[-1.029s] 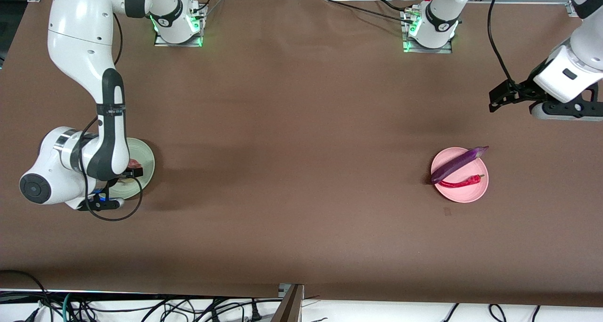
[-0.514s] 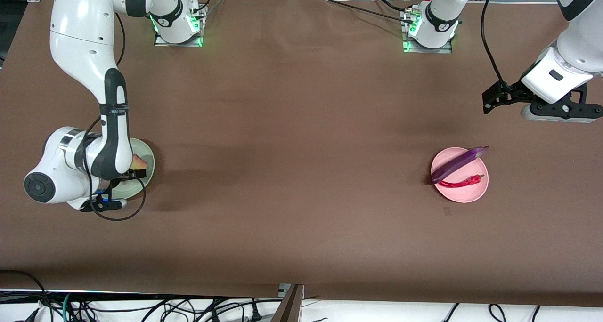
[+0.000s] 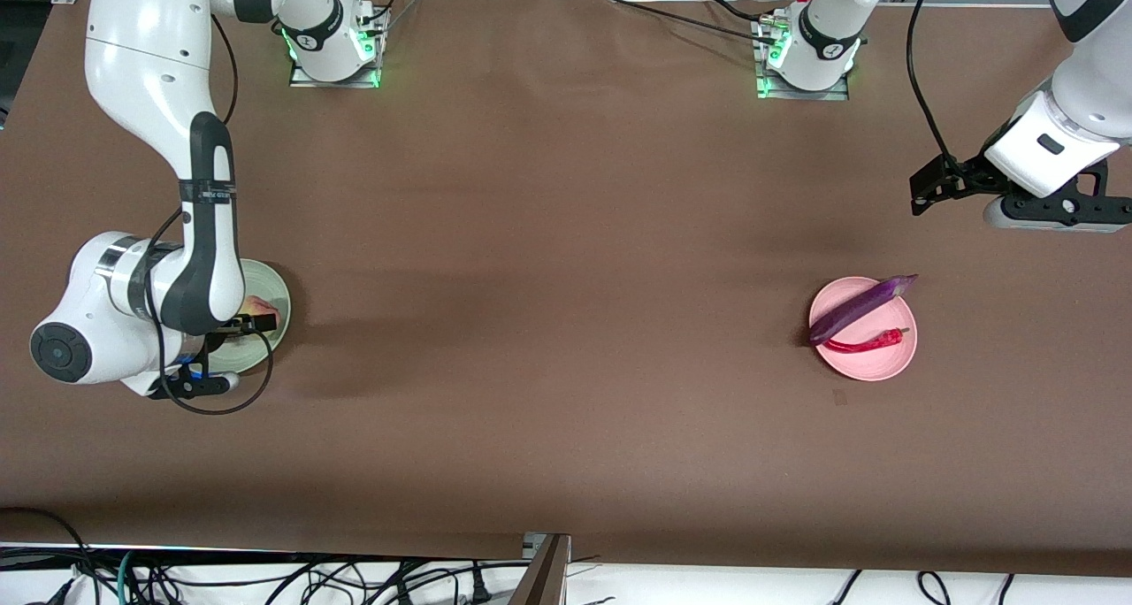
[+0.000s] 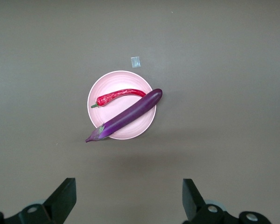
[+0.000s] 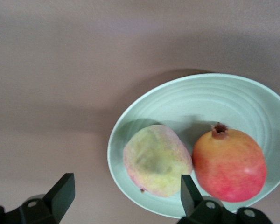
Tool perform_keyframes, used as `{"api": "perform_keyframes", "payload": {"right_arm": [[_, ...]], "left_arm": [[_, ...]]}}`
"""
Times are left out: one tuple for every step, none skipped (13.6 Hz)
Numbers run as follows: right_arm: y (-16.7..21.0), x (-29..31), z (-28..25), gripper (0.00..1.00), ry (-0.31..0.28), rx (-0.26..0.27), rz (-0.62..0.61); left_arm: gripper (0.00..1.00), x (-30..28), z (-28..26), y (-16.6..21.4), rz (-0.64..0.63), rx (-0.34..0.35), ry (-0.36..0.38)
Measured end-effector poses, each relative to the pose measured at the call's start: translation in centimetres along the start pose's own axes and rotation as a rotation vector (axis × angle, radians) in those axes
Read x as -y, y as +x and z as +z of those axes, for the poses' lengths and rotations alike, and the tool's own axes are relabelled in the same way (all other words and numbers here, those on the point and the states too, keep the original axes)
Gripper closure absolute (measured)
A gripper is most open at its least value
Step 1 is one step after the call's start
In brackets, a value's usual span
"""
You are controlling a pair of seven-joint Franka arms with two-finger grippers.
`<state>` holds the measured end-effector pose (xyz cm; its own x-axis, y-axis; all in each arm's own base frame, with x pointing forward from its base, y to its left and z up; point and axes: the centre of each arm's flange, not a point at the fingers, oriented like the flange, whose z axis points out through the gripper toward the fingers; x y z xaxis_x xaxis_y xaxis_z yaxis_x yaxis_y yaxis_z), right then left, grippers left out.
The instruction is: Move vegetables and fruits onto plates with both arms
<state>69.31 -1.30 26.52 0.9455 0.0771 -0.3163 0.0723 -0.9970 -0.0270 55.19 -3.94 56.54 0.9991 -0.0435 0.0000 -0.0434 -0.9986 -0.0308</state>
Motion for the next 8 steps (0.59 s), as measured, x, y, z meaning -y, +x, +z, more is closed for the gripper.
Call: {"api": "perform_keyframes", "payload": {"right_arm": [[-0.2,0.5,-0.7,0.00,0.011,-0.009,0.016],[-0.5,0.9,-1.6,0.00,0.016,-0.011,0.029],[-1.1,1.2,-2.8,0.00,0.012,-0.012,0.035],[-2.0,1.5,-4.2,0.00,0.010,-0.013,0.039],[-3.2,1.8,-5.7,0.00,0.013,-0.014,0.045],[-4.8,2.0,-7.4,0.00,0.022,-0.017,0.053],[-6.6,2.1,-9.3,0.00,0.033,-0.025,0.060],[-8.6,2.2,-11.4,0.00,0.043,-0.035,0.060]], "left_arm": [[0.00,0.0,0.0,0.0,0.000,0.000,0.000],[0.00,0.0,0.0,0.0,0.000,-0.001,0.000],[0.00,0.0,0.0,0.0,0.000,-0.002,0.000],[0.00,0.0,0.0,0.0,0.000,-0.002,0.000],[0.00,0.0,0.0,0.0,0.000,-0.002,0.000],[0.00,0.0,0.0,0.0,0.000,-0.002,0.000],[0.00,0.0,0.0,0.0,0.000,-0.001,0.000],[0.00,0.0,0.0,0.0,0.000,-0.001,0.000]]}}
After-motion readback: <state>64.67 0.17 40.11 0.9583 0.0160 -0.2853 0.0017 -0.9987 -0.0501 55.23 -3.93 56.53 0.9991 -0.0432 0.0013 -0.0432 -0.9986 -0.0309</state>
